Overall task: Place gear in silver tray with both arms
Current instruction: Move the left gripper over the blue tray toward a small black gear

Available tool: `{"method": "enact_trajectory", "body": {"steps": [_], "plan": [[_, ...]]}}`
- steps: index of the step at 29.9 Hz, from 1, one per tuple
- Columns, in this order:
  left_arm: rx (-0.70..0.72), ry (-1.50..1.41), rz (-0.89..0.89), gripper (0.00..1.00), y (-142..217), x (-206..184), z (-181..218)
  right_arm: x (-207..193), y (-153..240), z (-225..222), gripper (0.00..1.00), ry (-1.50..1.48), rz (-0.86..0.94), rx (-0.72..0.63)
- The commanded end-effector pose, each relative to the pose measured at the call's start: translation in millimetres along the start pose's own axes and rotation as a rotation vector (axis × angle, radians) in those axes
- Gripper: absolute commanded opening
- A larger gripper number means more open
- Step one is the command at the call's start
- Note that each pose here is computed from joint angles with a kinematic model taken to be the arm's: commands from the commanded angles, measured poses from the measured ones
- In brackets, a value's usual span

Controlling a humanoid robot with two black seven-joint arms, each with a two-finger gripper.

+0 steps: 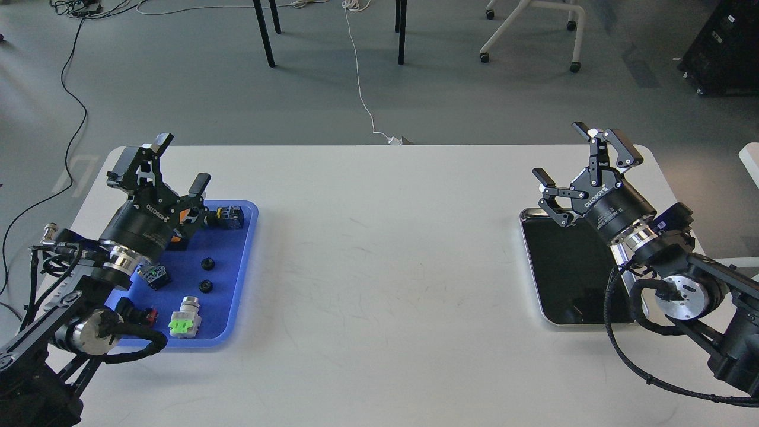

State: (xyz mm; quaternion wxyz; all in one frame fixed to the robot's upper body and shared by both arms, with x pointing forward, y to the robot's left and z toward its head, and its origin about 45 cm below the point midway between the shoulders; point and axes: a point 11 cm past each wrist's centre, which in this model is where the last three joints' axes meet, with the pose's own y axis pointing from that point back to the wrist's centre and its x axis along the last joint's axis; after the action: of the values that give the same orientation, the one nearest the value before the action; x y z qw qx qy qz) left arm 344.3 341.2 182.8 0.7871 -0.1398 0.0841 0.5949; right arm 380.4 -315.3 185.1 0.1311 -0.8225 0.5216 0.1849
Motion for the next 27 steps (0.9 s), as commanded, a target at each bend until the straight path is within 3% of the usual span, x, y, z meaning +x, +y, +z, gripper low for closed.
{"method": "enact_trajectory", "body": {"steps": [1, 22, 24, 27], "plan": [[-0.001, -0.001, -0.004, 0.98, -0.2, -0.6, 0.9, 0.5, 0.6, 0.0, 0.99, 0.0, -0.001, -0.001], [-0.022, -0.033, -0.05, 0.98, -7.8, -3.8, 11.2, 20.1, 8.4, -2.0, 0.99, 0.033, 0.034, -0.021], [-0.033, -0.108, -0.089, 0.98, -8.7, -1.6, 22.8, 19.4, 9.3, -0.2, 0.99, 0.029, 0.027, -0.027], [0.088, -0.302, -0.273, 0.98, 1.1, -7.2, 22.0, 21.3, 10.7, -0.9, 0.99, 0.031, 0.032, -0.026]]}}
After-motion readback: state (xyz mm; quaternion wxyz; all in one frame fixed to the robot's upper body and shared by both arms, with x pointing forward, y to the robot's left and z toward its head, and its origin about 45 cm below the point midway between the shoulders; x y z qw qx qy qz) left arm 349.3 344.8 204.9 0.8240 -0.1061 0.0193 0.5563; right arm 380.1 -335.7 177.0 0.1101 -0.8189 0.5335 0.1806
